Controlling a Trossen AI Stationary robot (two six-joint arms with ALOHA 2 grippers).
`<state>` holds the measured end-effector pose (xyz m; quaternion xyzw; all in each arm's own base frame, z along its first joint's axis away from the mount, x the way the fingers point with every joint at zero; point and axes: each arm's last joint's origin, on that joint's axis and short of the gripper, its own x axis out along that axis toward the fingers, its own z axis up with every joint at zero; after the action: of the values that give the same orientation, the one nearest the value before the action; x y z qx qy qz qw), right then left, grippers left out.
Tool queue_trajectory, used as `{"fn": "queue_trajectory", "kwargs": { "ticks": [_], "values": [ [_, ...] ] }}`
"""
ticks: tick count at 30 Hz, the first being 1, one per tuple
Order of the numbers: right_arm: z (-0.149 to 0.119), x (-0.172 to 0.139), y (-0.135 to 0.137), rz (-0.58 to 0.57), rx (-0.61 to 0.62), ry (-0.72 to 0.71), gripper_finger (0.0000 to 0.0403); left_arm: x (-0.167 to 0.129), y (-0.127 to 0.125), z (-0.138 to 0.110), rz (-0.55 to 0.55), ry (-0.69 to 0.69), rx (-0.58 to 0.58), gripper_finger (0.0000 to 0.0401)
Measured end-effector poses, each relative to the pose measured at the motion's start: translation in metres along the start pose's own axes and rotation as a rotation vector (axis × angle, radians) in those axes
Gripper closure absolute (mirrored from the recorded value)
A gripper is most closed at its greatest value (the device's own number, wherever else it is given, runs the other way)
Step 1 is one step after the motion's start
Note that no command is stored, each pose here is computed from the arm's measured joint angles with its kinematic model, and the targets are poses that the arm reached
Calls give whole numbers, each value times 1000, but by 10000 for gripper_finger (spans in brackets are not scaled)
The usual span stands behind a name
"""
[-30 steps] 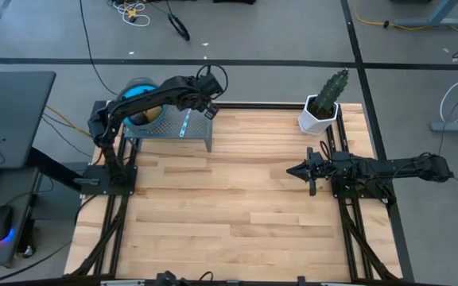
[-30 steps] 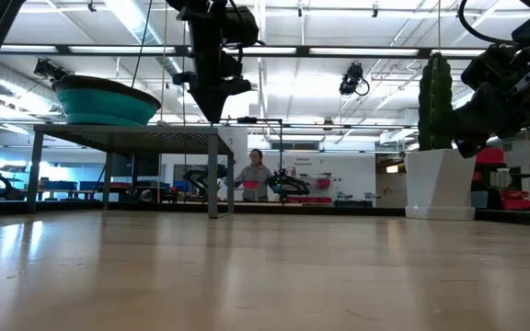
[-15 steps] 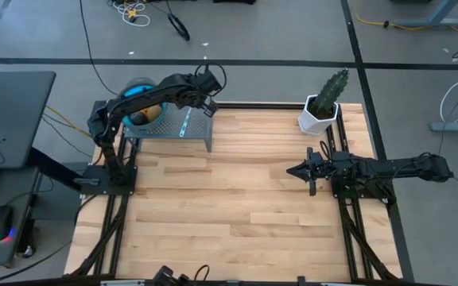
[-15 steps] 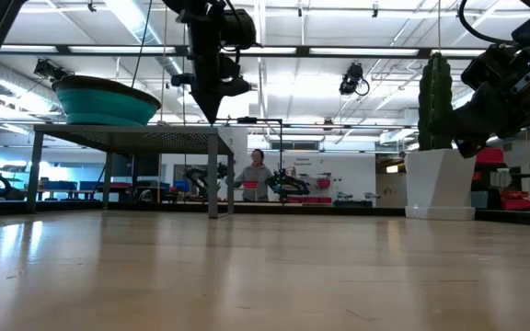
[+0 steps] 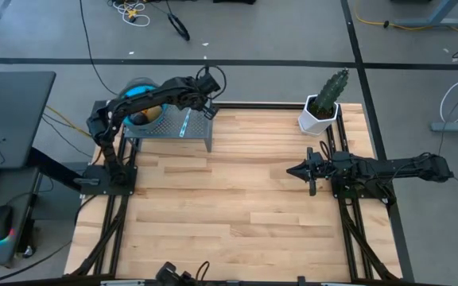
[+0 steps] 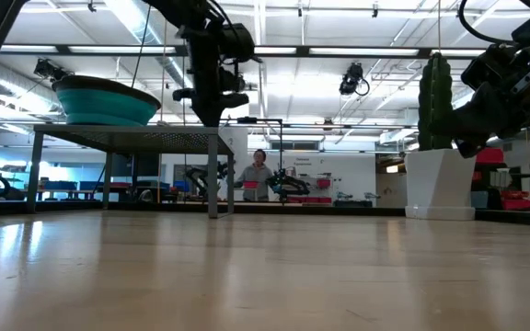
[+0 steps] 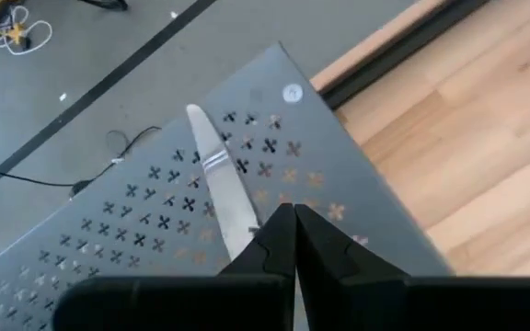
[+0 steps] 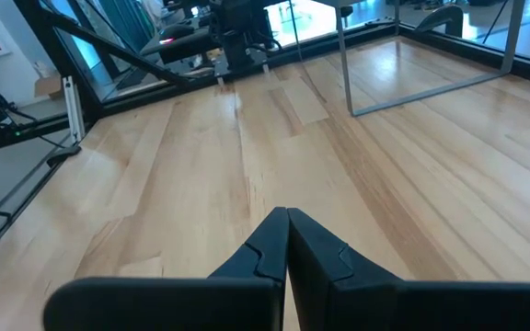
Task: Pick & Place Fruit
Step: Put the blue knife on the shelf
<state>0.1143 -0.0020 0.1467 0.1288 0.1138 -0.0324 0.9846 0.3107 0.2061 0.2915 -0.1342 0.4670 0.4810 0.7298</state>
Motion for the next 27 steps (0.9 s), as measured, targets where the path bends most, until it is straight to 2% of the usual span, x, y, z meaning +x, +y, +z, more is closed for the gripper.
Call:
{"fn": "queue_trajectory", "kwargs": {
  "ticks": [7, 27],
  "values": [
    [0, 0, 0, -1, 0, 3, 390, 13, 2, -8, 77, 0, 22, 393],
    [-1, 0, 0, -4, 4, 14, 390, 14, 3, -4, 52, -23, -3, 392]
  ]
}}
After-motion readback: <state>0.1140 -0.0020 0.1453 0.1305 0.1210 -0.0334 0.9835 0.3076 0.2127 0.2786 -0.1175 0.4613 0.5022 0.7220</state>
